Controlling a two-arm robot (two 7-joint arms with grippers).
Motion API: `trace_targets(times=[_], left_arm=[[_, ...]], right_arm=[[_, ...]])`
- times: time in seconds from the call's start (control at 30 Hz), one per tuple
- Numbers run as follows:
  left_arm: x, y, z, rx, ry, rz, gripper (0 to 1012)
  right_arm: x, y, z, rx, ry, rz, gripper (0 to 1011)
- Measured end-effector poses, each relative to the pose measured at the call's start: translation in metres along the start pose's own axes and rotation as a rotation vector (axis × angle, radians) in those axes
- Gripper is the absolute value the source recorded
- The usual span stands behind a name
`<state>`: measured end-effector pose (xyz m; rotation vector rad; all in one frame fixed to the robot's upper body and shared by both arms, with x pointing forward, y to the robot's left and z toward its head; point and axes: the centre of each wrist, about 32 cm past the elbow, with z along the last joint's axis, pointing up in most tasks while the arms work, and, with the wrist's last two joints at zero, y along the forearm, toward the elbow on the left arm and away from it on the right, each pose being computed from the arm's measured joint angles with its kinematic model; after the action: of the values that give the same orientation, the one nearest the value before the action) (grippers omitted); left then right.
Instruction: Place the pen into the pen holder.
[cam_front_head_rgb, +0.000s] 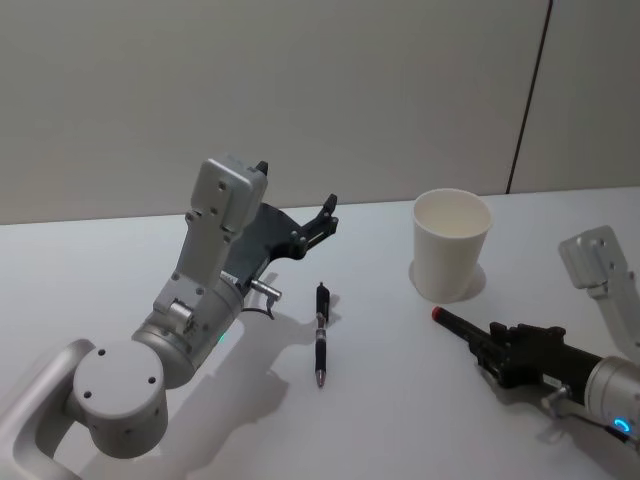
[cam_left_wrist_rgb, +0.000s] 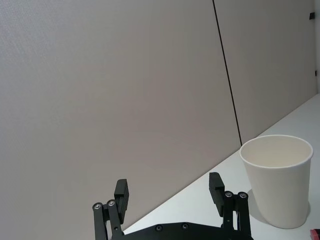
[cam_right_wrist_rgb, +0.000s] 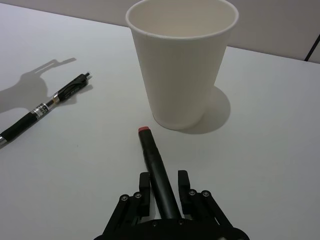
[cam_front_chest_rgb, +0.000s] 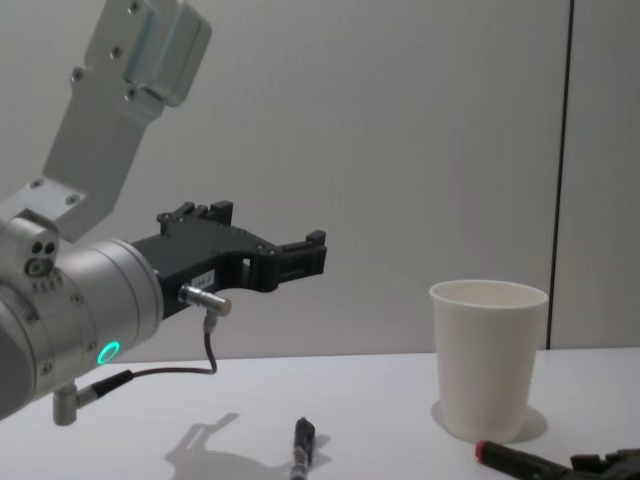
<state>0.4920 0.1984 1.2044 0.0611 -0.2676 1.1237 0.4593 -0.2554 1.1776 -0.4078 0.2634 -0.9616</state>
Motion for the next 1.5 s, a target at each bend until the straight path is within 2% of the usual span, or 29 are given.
trace_targets(times=[0.7,0.9,1.5], left_arm=[[0.0000,0.0000,0.0000,0.000,0.000,0.000,1001],[0.0000,0.0000,0.0000,0.000,0.000,0.000,1001],[0.0000,0.0000,0.0000,0.000,0.000,0.000,1001]], right_arm=[[0.0005,0.0000,-0.0006,0.005,0.001,0.006,196],[0.0003,-0.0005,-0.0014,0.017,0.006,0.023,192],[-0.0029,-0.0083,0.0022,0.134,0.006,0.156,185]])
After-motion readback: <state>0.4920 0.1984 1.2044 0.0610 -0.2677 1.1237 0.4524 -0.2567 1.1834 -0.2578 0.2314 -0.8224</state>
